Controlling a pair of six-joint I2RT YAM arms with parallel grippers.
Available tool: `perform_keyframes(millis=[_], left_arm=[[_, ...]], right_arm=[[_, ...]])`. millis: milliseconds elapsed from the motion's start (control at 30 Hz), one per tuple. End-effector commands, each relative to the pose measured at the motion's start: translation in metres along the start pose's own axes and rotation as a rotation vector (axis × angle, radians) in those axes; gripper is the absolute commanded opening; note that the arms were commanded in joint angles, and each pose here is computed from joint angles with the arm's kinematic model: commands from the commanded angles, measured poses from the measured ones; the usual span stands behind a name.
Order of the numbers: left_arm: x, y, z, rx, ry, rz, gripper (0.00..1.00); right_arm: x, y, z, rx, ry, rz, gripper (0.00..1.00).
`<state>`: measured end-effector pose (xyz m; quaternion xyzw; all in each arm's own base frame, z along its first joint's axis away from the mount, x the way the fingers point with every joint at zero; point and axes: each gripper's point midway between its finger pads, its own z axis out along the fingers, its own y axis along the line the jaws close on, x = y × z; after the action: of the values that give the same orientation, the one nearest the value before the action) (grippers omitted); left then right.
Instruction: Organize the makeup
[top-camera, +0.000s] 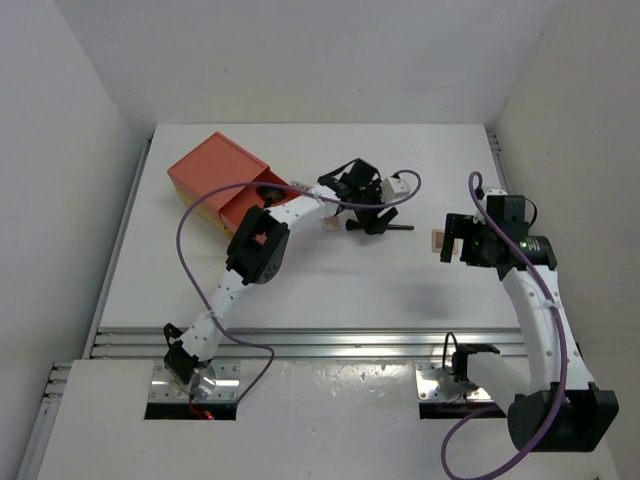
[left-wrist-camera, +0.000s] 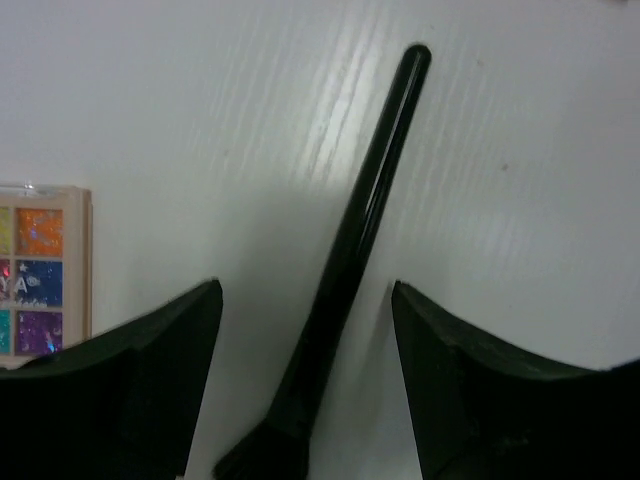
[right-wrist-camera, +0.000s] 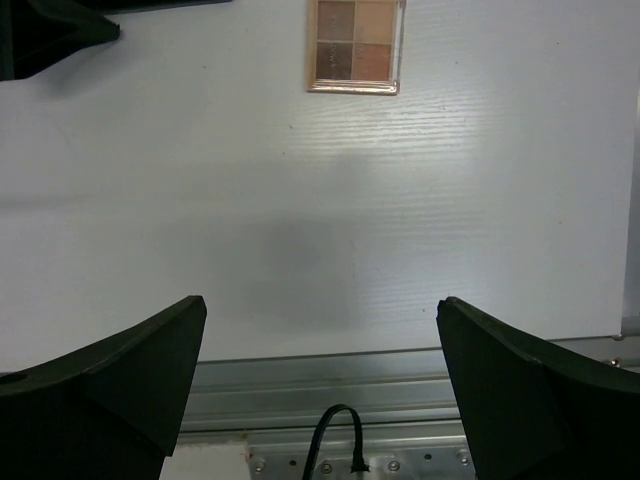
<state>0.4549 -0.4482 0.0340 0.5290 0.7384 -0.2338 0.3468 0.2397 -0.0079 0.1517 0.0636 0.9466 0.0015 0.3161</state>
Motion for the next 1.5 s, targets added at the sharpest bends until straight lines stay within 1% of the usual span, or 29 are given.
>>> perform_keyframes(millis=[0,33,133,167,233,267,367,433,533,633,700,767,833,867,933,967,1000,1033,1100,1133,1167,1200,1233,1267,1333,1367,1400,1433,1467], left_arm=[[0.036,-0.034,-0.003,0.147,0.100,-0.055,0.74],[0.038,-0.039,-0.006,0.166,0.105,-0.062,0.74],[0.049,-0.047,-0.004,0.206,0.130,-0.073,0.68],[0.048,-0.051,-0.001,0.206,0.136,-0.065,0.60],[0.058,-0.049,0.004,0.193,0.162,-0.071,0.49],[0.058,-0.047,0.004,0.184,0.167,-0.070,0.33],[0.060,-0.046,0.005,0.157,0.183,-0.060,0.00],[0.060,-0.046,0.005,0.157,0.183,-0.060,0.00],[0.033,-0.037,-0.002,0.119,0.122,-0.038,0.00],[-0.033,-0.022,-0.022,0.055,-0.041,-0.025,0.00],[-0.068,-0.010,-0.041,0.036,-0.140,-0.062,0.00],[-0.121,0.000,-0.075,0.000,-0.272,-0.037,0.00],[-0.154,0.008,-0.103,-0.032,-0.353,-0.020,0.00],[-0.173,0.014,-0.128,-0.069,-0.398,-0.003,0.00],[-0.191,0.019,-0.158,-0.112,-0.440,0.012,0.00],[-0.192,0.024,-0.169,-0.135,-0.444,-0.008,0.00],[-0.209,0.018,-0.196,-0.144,-0.485,-0.003,0.00],[-0.203,0.031,-0.210,-0.180,-0.484,-0.052,0.00],[-0.205,0.037,-0.238,-0.215,-0.503,-0.090,0.00],[-0.215,0.038,-0.276,-0.263,-0.544,-0.090,0.00],[-0.191,0.051,-0.282,-0.296,-0.502,-0.139,0.00],[-0.183,0.056,-0.298,-0.330,-0.498,-0.153,0.00],[-0.185,0.053,-0.334,-0.372,-0.529,-0.148,0.00],[-0.146,0.064,-0.333,-0.397,-0.463,-0.189,0.00],[-0.117,0.067,-0.350,-0.442,-0.434,-0.210,0.00],[-0.108,0.069,-0.380,-0.497,-0.455,-0.229,0.00],[-0.076,0.067,-0.368,-0.494,-0.403,-0.266,0.00],[-0.062,0.070,-0.375,-0.516,-0.402,-0.289,0.00],[-0.053,0.067,-0.378,-0.524,-0.401,-0.295,0.00]], right_arm=[[-0.007,-0.007,-0.001,0.030,-0.017,-0.023,0.99],[-0.008,-0.007,0.000,0.029,-0.017,-0.028,0.99],[-0.012,-0.007,0.001,0.032,-0.023,-0.023,0.99],[-0.012,-0.007,0.001,0.035,-0.021,-0.022,0.99],[-0.014,-0.007,0.000,0.034,-0.027,-0.017,0.99],[-0.015,-0.007,-0.002,0.032,-0.033,-0.014,0.99],[-0.013,-0.008,-0.003,0.038,-0.039,-0.012,0.99],[-0.013,-0.008,-0.005,0.038,-0.049,-0.005,0.99],[-0.012,-0.008,-0.004,0.037,-0.050,0.000,0.99],[-0.014,-0.006,-0.004,0.024,-0.060,-0.001,0.99],[-0.018,-0.004,-0.003,0.017,-0.075,-0.007,0.99],[-0.018,-0.002,0.000,0.006,-0.075,-0.009,0.99],[-0.026,0.002,0.004,-0.016,-0.098,-0.005,0.98],[-0.030,0.004,0.006,-0.025,-0.110,-0.002,0.98],[-0.038,0.009,0.015,-0.044,-0.124,0.023,0.96],[-0.038,0.009,0.017,-0.045,-0.118,0.030,0.94],[-0.043,0.011,0.018,-0.047,-0.127,0.037,0.94],[-0.048,0.018,0.023,-0.063,-0.128,0.026,0.92],[-0.053,0.033,0.024,-0.095,-0.131,-0.013,0.92],[-0.056,0.042,0.029,-0.107,-0.123,-0.036,0.92],[-0.061,0.046,0.031,-0.116,-0.136,-0.045,0.92],[-0.065,0.056,0.035,-0.135,-0.146,-0.065,0.92],[-0.063,0.064,0.040,-0.150,-0.134,-0.083,0.92],[-0.065,0.073,0.043,-0.169,-0.143,-0.094,0.92],[-0.065,0.093,0.054,-0.206,-0.132,-0.126,0.92],[-0.073,0.100,0.057,-0.215,-0.144,-0.124,0.92],[-0.073,0.106,0.059,-0.224,-0.136,-0.132,0.92],[-0.065,0.119,0.070,-0.237,-0.096,-0.156,0.92],[-0.070,0.127,0.069,-0.249,-0.099,-0.160,0.92]])
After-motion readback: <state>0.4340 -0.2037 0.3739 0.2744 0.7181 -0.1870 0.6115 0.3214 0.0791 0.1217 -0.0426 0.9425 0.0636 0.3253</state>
